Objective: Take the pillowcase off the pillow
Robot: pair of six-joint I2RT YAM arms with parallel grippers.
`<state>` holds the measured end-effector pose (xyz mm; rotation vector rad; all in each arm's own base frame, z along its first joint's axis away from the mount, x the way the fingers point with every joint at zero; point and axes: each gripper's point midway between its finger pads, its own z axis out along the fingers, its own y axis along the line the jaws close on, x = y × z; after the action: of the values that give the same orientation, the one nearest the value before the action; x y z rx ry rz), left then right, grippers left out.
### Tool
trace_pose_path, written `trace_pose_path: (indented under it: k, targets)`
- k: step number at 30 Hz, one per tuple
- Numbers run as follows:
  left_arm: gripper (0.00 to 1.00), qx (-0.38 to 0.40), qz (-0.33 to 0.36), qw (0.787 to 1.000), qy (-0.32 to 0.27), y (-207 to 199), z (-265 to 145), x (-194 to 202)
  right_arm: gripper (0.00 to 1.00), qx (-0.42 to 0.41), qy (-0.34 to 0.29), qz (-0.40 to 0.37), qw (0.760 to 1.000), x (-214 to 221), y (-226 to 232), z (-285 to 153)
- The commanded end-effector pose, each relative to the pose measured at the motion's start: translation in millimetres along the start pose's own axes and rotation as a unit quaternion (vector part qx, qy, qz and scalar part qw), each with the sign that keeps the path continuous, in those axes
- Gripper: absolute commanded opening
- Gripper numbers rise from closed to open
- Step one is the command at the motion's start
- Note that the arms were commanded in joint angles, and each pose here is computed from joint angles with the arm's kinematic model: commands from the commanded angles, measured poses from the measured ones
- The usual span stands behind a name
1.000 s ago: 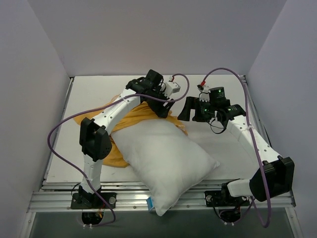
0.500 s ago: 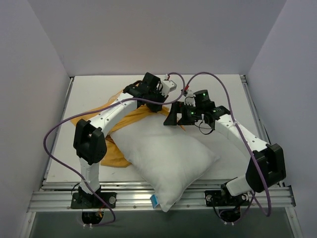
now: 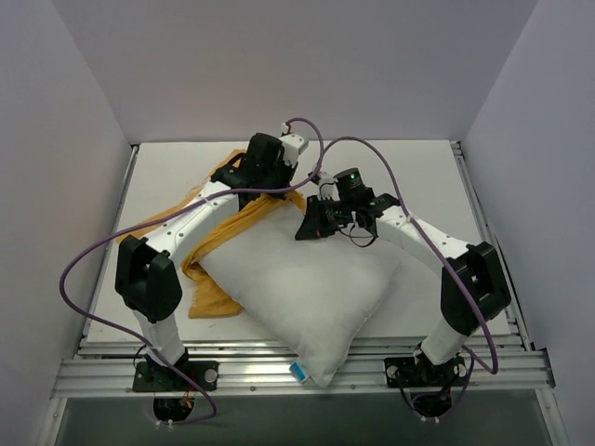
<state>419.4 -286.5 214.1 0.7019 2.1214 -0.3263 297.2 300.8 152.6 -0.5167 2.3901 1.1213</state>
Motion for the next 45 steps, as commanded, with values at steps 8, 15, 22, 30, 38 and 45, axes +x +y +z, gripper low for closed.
trace_pose_path:
  k: [8,15,22,30,38,45]
  targets:
    - [0.02,-0.210,-0.113,0.961,-0.143,118,-58,-69,0.00,-0.021,-0.047,-0.113,0.992,-40,83,-71]
    - [0.02,-0.314,-0.145,0.929,-0.132,182,-81,-58,0.00,-0.043,-0.088,-0.152,0.983,-47,126,-133]
    - [0.03,-0.359,-0.156,0.914,-0.111,218,-87,-37,0.00,0.034,-0.123,-0.140,0.982,-57,95,-178]
    - [0.04,-0.383,-0.160,0.907,-0.066,249,-76,-1,0.00,0.061,-0.197,-0.140,0.969,-91,107,-226]
    - [0.07,-0.369,-0.200,0.908,-0.018,248,-35,52,0.00,0.099,-0.262,-0.118,0.953,-130,109,-245]
    - [0.07,-0.379,-0.225,0.897,0.020,269,-26,89,0.00,0.125,-0.277,-0.090,0.948,-128,97,-250]
